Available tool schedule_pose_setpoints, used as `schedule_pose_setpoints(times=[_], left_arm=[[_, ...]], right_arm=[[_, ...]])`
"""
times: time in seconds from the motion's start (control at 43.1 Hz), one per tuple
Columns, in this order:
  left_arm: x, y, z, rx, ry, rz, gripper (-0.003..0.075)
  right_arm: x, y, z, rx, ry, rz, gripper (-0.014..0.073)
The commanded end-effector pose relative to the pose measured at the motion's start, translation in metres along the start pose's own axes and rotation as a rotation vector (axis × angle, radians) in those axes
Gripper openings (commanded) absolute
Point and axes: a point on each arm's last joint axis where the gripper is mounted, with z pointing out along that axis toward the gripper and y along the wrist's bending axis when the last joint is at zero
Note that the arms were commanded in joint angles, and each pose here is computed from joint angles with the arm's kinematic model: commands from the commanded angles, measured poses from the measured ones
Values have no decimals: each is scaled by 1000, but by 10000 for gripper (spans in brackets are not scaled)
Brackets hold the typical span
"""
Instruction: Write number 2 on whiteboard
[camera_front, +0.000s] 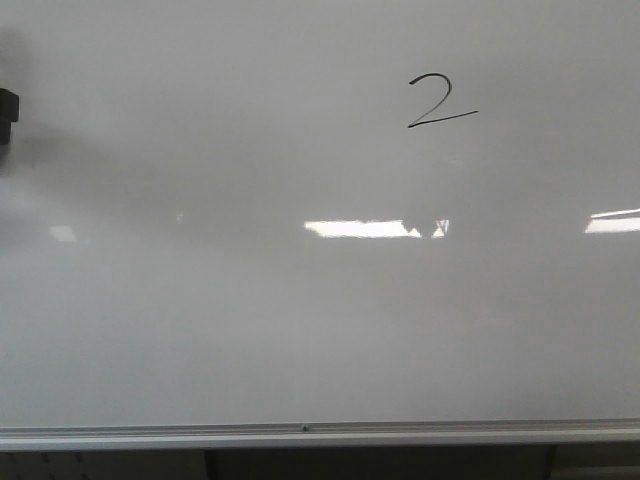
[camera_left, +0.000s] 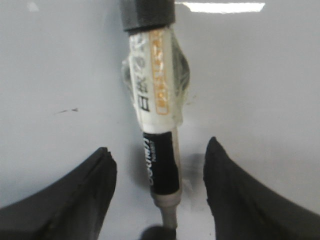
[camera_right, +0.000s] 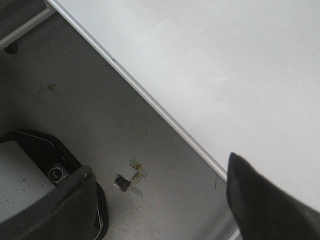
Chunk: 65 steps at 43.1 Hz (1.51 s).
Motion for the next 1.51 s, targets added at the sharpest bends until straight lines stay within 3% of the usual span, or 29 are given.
schedule_pose_setpoints(times=[0.0, 0.139, 0.464, 0.603, 0.812, 1.206, 1.484], left_arm=[[-35, -3, -25, 10, -112, -14, 402], [-54, -4, -60, 11, -99, -14, 402], [-77, -6, -165, 9, 37, 25, 398], [-72, -6, -206, 13, 75, 54, 398], [-62, -5, -261, 20, 18, 64, 398], [-40, -9, -298, 82, 23, 94, 398], [-44, -9, -294, 78, -53, 35, 398]], right_arm=[[-9, -3, -9, 38, -78, 8, 561], [-11, -3, -11, 41, -85, 64, 561], [-18, -9, -37, 110, -54, 368, 561], [-16, -7, -49, 135, -26, 402, 561], [-4, 6, -71, 155, -85, 424, 561], [36, 24, -92, 263, -130, 458, 561], [31, 22, -93, 283, -208, 449, 561]])
